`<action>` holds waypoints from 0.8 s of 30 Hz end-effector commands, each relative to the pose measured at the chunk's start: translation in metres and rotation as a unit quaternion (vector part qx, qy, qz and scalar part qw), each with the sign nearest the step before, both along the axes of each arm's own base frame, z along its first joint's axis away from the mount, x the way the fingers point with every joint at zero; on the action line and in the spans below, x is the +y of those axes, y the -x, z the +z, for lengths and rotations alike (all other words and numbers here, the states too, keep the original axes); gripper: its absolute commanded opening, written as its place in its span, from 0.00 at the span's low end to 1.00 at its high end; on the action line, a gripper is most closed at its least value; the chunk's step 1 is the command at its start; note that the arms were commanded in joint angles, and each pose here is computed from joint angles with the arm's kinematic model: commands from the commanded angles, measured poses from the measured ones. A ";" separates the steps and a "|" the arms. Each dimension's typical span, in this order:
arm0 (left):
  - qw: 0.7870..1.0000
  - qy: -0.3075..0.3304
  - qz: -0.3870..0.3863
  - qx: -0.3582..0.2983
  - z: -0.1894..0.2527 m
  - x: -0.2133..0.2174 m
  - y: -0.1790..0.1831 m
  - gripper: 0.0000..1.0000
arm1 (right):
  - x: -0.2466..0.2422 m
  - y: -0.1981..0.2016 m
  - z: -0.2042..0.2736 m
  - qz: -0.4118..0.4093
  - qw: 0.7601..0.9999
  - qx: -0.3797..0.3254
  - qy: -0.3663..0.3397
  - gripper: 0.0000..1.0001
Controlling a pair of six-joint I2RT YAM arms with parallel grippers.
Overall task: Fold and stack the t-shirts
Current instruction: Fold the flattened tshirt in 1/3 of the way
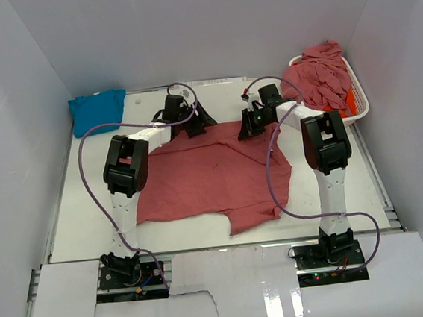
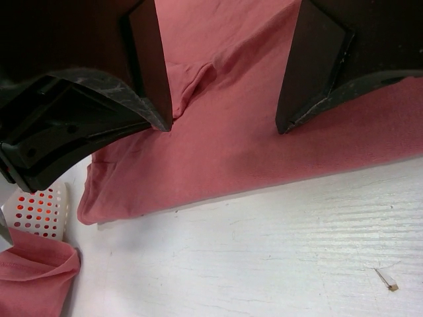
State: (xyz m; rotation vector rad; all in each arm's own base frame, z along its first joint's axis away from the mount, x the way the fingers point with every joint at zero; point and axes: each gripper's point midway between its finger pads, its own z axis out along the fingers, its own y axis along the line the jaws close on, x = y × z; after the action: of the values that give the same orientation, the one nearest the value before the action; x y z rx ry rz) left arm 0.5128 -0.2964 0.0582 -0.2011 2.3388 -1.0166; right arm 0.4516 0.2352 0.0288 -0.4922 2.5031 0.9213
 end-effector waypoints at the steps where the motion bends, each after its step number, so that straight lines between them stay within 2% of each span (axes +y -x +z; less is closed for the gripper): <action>1: 1.000 0.003 -0.008 -0.012 0.011 -0.007 -0.002 0.74 | 0.005 0.008 0.027 0.014 0.999 -0.018 -0.026 0.08; 9: 1.000 -0.006 -0.008 -0.004 0.002 -0.007 0.002 0.75 | 0.013 0.037 0.046 0.035 0.997 -0.017 -0.062 0.08; 24: 1.000 -0.015 -0.008 0.007 -0.008 -0.008 0.005 0.75 | 0.035 0.079 0.046 0.087 0.993 -0.007 -0.083 0.08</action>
State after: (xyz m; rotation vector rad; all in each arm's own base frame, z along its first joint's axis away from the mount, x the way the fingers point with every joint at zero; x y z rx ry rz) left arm 0.5091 -0.2987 0.0530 -0.1966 2.3575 -1.0020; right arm 0.3763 0.2621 0.0489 -0.6142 2.4652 1.1291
